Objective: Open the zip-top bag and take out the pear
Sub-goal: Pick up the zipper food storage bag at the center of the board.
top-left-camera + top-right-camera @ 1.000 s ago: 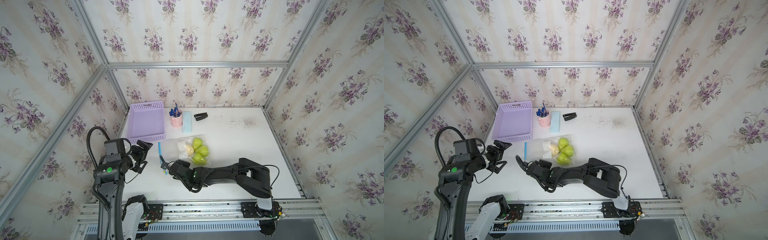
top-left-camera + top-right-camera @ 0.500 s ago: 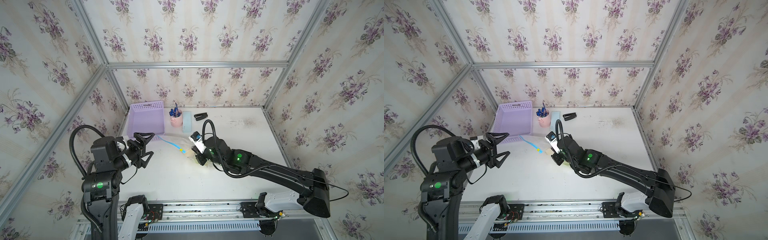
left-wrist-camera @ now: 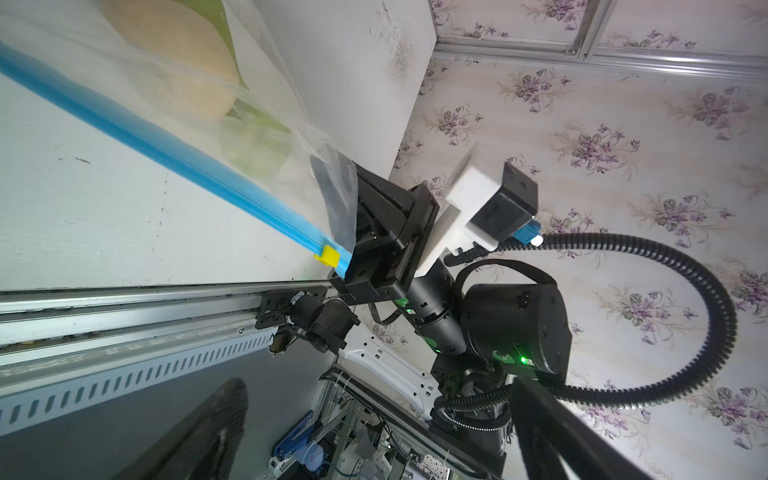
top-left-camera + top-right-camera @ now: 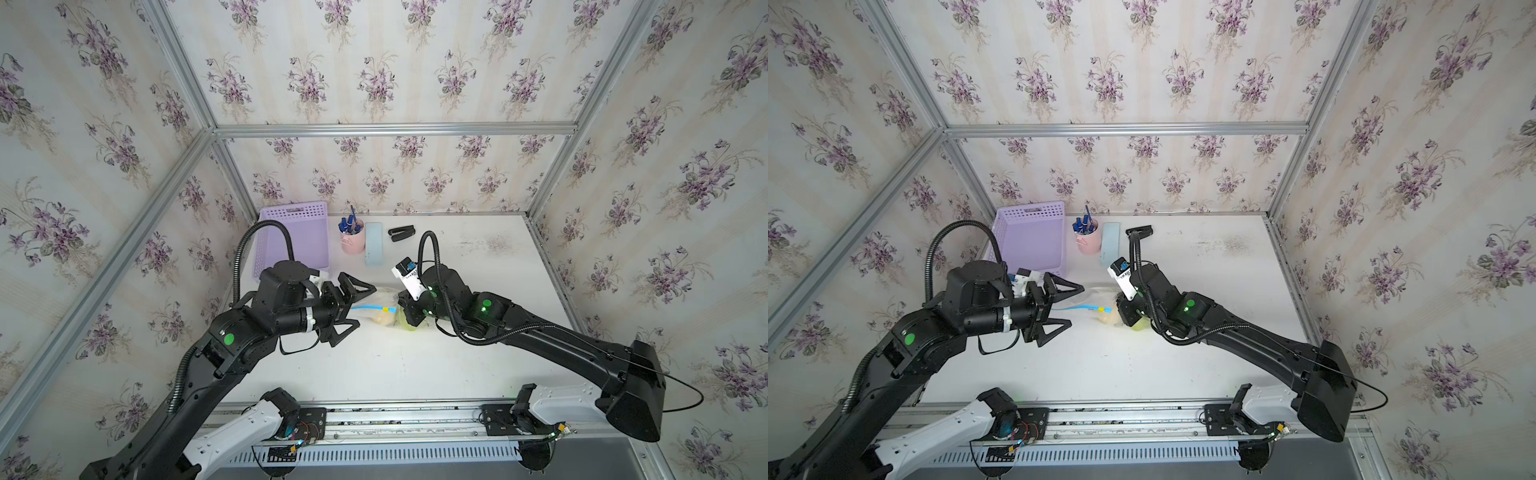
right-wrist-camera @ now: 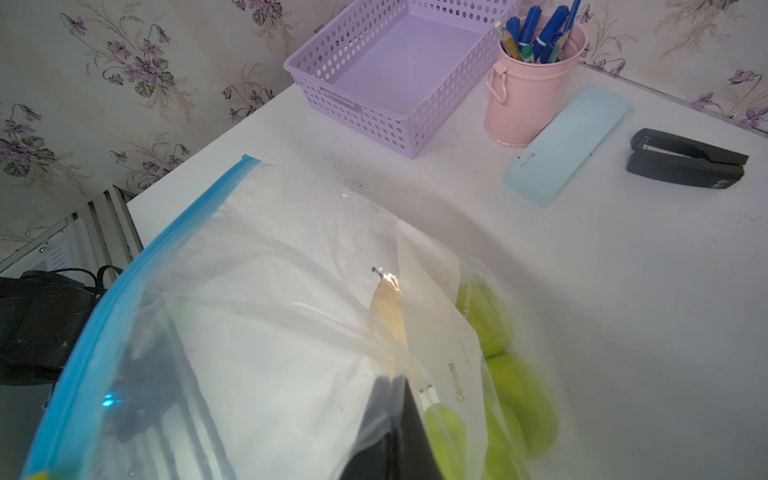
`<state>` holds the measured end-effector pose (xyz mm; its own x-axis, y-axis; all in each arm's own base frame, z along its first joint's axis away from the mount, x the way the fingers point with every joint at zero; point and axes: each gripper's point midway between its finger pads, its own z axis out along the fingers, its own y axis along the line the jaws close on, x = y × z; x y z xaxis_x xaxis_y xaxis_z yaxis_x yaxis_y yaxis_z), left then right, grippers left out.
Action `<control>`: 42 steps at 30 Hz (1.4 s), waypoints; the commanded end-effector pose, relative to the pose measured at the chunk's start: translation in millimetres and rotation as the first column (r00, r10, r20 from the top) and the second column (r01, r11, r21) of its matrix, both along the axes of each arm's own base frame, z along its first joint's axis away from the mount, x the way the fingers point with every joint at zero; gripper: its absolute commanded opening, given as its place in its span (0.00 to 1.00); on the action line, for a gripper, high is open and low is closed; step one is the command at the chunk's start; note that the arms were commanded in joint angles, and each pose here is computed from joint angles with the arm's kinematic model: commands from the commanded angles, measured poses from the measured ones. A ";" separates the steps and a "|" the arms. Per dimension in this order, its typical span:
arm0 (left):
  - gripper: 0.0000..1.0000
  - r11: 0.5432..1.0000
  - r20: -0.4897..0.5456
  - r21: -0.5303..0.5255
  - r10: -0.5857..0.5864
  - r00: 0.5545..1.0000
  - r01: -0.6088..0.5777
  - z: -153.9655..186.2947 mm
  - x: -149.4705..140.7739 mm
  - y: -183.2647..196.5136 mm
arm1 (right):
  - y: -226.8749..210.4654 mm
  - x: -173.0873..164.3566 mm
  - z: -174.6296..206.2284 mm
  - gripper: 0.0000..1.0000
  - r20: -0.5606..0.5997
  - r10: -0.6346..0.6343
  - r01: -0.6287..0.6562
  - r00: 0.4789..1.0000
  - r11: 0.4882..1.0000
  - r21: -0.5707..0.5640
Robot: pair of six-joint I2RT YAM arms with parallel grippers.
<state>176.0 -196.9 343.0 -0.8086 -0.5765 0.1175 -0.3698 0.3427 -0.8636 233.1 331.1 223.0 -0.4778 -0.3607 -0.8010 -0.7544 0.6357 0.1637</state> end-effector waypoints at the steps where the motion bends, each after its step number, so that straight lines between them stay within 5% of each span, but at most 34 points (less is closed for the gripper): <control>1: 1.00 0.998 0.074 -0.004 0.059 0.996 -0.059 25.4 7.7 7.4 | 1.3 -0.8 4.8 0.00 -0.013 0.010 -0.009 1.000 1.000 0.019; 7: 1.00 1.000 -0.018 0.000 -0.008 1.000 0.008 9.8 -19.6 -19.1 | -0.8 -1.6 0.1 0.00 -0.037 0.008 -0.007 0.999 1.000 0.019; 20: 0.99 0.958 -0.038 0.041 0.286 0.958 -0.284 -32.3 12.9 -60.8 | -5.1 -9.5 1.8 0.00 -0.072 -0.002 0.006 0.997 0.998 0.064; 33: 0.57 0.906 0.009 0.105 0.412 0.911 -0.410 -59.6 34.1 -52.9 | -5.7 -18.1 3.3 0.00 -0.098 0.011 -0.001 0.995 0.994 0.108; 42: 0.45 0.896 0.032 0.114 0.428 0.903 -0.429 -61.7 37.4 -50.1 | -6.3 -20.8 3.5 0.00 -0.106 0.016 -0.003 0.994 0.993 0.120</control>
